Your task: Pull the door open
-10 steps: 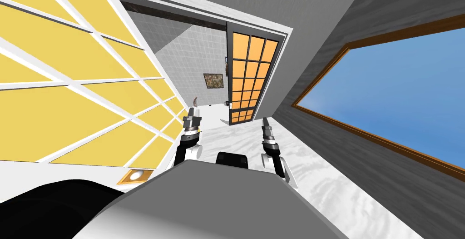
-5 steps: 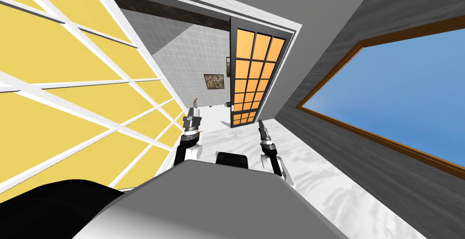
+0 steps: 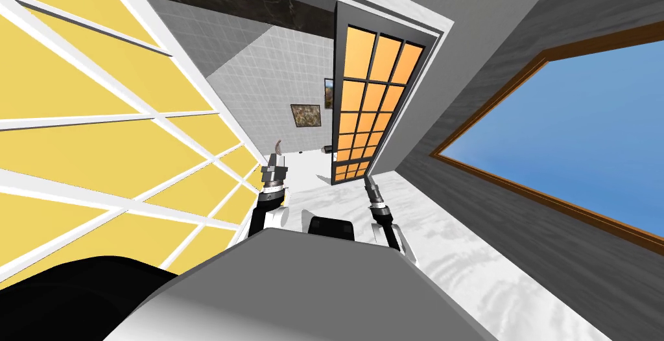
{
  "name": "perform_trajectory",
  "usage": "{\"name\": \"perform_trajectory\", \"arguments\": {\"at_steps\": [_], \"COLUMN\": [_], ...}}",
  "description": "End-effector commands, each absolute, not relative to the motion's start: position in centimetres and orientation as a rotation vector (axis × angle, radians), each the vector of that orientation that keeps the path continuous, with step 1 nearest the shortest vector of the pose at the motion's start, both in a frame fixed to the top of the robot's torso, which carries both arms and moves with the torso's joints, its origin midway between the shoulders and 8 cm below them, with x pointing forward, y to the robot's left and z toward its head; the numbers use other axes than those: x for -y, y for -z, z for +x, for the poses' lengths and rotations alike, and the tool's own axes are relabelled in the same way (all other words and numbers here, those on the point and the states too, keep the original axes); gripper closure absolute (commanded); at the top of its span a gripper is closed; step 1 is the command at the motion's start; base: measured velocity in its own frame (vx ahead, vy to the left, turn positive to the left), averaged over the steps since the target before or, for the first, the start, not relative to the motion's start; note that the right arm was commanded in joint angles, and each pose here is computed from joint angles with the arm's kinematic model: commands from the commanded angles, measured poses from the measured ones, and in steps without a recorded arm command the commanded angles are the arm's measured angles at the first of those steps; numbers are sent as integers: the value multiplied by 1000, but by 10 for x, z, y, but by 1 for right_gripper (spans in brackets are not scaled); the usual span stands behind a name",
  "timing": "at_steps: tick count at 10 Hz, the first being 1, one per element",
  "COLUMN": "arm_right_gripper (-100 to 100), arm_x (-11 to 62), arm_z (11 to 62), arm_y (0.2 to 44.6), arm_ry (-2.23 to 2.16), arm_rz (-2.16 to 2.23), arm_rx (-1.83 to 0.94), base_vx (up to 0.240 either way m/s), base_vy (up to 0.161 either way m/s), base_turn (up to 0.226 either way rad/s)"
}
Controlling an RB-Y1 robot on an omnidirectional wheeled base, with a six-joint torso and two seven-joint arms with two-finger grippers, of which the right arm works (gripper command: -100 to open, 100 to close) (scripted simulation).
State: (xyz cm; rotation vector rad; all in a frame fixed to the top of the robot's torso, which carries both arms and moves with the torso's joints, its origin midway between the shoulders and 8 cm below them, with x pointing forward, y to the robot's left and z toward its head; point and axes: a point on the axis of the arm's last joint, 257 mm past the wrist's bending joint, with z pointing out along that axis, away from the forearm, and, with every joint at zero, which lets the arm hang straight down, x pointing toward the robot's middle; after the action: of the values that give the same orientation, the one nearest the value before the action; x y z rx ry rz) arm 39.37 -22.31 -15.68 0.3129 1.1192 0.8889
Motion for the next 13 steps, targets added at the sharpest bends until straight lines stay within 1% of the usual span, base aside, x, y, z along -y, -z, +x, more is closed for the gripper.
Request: {"name": "perform_trajectory", "arguments": {"at_steps": [1,3,10,13], "arm_right_gripper": [-100,-100,-100,-100], "arm_x": [219,213,198,188], "arm_z": [393,391,384,376], "arm_y": [170,185,230,259], "arm_ry": [-860,-830,-748,-702], "arm_rz": [270,223,77,-23], "arm_rx": [-1149,-1182,-1274,-1327], "base_vx": [133,163,127,195], "base_vy": [86,118,77,118], "base_turn": [-14,-20,-25,-66]}}
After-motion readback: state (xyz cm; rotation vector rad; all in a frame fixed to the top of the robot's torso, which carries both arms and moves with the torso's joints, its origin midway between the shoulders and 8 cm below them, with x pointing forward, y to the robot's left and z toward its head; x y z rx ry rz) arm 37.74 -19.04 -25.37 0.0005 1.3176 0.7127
